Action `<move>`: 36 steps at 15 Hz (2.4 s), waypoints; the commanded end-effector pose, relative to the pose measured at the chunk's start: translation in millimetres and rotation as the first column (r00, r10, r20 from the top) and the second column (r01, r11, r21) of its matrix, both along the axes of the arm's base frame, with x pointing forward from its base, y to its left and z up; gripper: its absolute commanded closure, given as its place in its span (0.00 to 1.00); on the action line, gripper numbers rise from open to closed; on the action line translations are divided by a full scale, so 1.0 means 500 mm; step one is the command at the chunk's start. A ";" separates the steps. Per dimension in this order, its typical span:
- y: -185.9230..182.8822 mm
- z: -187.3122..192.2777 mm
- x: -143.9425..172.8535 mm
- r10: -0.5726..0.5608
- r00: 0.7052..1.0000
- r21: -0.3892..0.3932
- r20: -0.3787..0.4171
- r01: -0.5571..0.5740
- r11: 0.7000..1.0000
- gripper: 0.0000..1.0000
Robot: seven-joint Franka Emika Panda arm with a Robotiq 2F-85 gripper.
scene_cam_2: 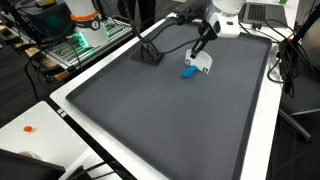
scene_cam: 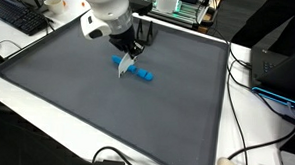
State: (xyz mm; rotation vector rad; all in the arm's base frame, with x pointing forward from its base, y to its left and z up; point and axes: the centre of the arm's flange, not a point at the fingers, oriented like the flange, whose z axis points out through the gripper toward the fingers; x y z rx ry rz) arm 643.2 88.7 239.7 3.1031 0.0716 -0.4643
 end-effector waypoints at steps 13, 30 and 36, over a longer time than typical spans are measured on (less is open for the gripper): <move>-0.003 0.044 -0.009 -0.006 1.000 -0.003 0.017 0.006 1.000 0.99; -0.090 0.047 0.001 -0.068 0.997 -0.023 0.020 0.069 0.997 0.99; -0.091 0.014 -0.002 -0.068 0.998 -0.031 -0.007 0.067 0.997 0.99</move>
